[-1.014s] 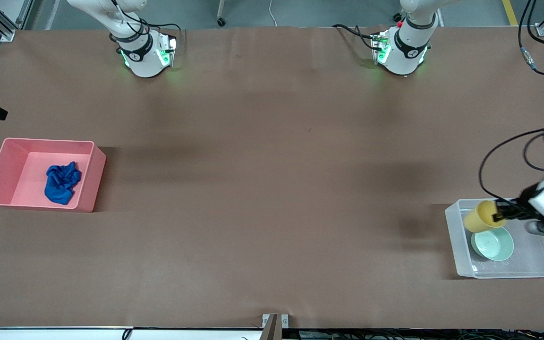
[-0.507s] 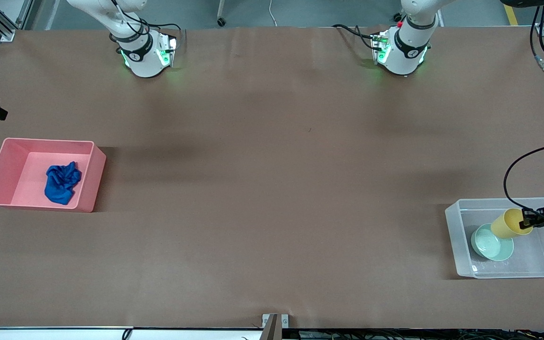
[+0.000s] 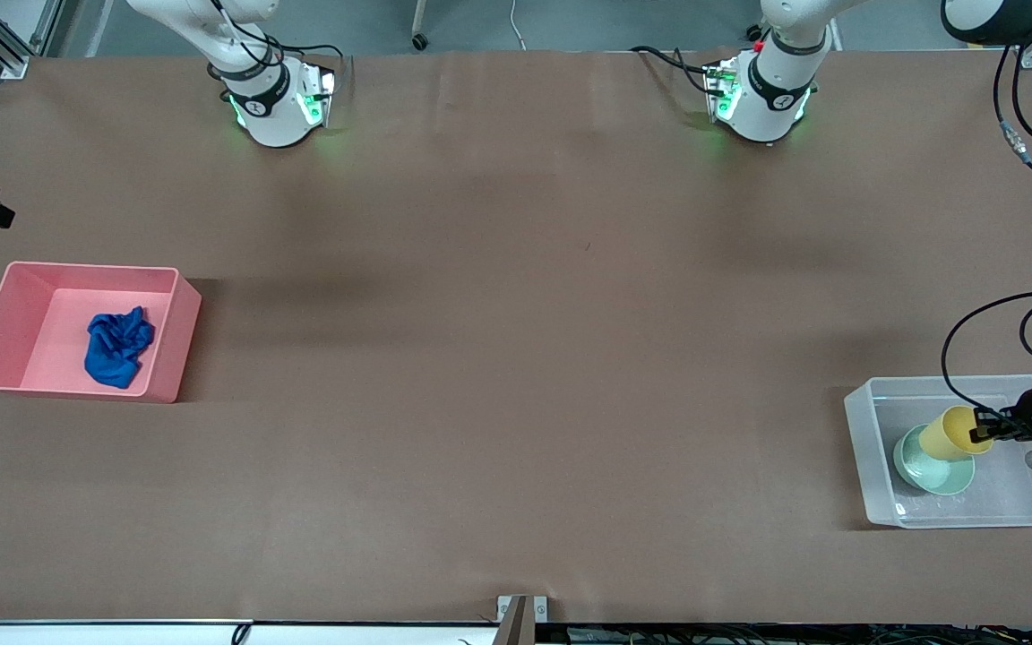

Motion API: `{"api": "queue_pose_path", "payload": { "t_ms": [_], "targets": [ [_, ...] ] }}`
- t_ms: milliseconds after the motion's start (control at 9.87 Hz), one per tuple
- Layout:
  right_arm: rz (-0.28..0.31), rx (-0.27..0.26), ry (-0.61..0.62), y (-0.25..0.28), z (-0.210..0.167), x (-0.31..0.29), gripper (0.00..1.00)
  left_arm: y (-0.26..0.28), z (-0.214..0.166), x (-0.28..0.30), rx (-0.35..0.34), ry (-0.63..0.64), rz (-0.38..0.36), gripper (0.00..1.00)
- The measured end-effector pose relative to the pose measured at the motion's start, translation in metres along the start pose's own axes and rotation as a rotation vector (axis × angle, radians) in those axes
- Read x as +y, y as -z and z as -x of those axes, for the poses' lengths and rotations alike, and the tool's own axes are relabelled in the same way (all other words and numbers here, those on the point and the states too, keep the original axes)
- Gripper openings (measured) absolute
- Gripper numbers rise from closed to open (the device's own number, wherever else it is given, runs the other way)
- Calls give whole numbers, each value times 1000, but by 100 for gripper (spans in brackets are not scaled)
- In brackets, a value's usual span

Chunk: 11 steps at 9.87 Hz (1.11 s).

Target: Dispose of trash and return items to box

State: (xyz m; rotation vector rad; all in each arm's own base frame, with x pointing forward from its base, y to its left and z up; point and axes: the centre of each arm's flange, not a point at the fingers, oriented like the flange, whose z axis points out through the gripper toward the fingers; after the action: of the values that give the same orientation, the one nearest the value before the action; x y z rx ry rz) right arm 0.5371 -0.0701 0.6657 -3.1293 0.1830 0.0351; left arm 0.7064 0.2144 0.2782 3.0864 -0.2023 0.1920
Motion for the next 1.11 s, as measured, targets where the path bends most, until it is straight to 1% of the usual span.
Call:
{"api": "queue_pose_path", "payload": {
  "t_ms": [101, 203, 304, 405, 507, 709, 811, 1014, 1115],
  "targets": [
    [0, 0, 0, 0, 0, 0, 100, -7, 1, -6, 17, 9, -5, 5],
    [0, 0, 0, 0, 0, 0, 100, -10, 1, -9, 31, 20, -10, 14],
    [0, 0, 0, 0, 0, 0, 100, -8, -1, -8, 42, 27, -14, 28],
    [0, 0, 0, 0, 0, 0, 100, 2, -6, -7, 61, 27, -20, 44],
    [0, 0, 0, 0, 0, 0, 100, 21, -14, -3, 90, 19, -28, 57],
    [0, 0, 0, 0, 0, 0, 100, 88, -31, 29, 142, -24, -41, 87],
    [0, 0, 0, 0, 0, 0, 100, 127, -38, 62, 139, -44, -44, 99],
    [0, 0, 0, 0, 0, 0, 100, 188, -38, 134, 120, -61, -53, 100],
    [0, 0, 0, 0, 0, 0, 100, 211, -29, 162, 110, -80, -63, 100]
  ]
}}
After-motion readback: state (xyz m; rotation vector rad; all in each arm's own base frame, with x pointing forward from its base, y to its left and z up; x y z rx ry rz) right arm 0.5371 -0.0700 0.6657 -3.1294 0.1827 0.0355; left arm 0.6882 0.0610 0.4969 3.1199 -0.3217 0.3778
